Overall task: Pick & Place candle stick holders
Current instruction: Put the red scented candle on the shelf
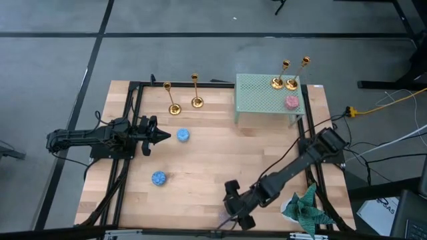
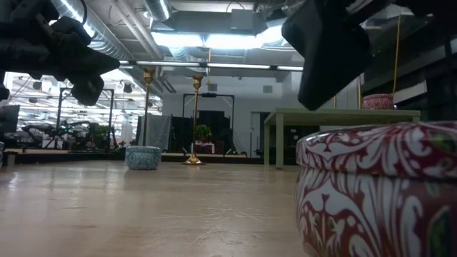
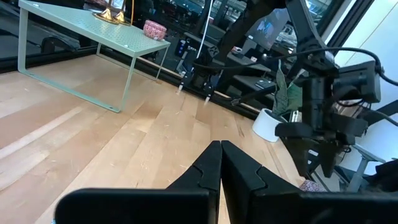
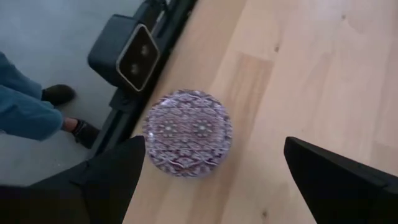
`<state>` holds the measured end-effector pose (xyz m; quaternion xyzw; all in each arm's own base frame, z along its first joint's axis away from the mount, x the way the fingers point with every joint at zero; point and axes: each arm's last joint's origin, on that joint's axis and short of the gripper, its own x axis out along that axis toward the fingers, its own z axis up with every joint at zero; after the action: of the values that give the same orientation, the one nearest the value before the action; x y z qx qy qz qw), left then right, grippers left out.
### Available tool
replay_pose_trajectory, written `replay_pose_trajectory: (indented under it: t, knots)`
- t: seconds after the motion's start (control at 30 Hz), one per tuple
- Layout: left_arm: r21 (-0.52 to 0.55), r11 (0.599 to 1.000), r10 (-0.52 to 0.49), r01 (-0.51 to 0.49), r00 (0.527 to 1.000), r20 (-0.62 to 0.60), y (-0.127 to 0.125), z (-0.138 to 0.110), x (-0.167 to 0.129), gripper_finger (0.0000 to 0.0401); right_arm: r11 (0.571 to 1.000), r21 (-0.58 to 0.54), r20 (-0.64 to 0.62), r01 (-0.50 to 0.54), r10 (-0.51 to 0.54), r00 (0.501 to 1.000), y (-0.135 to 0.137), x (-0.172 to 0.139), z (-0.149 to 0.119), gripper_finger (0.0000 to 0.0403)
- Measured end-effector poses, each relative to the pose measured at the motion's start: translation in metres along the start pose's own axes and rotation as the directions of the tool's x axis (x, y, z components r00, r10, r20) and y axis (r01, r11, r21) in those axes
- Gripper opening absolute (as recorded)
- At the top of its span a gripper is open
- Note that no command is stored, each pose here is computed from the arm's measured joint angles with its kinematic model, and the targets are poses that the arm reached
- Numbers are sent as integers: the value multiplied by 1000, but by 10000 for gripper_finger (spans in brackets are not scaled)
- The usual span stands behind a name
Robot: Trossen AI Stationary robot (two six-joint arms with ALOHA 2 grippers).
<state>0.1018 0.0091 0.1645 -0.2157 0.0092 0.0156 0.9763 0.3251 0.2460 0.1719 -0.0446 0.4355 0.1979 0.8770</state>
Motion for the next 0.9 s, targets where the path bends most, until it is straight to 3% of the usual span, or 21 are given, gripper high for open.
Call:
replay_pose_trajectory:
  t: [0.3,0.9]
  knots:
    - [0,1000,0,0,1000,0,0,0,0,6,1000,7,1,-11,11,1000,11,4,10,387]
    - [0,1000,0,0,1000,0,0,0,0,6,1000,1,-43,-4,4,999,14,25,1,387]
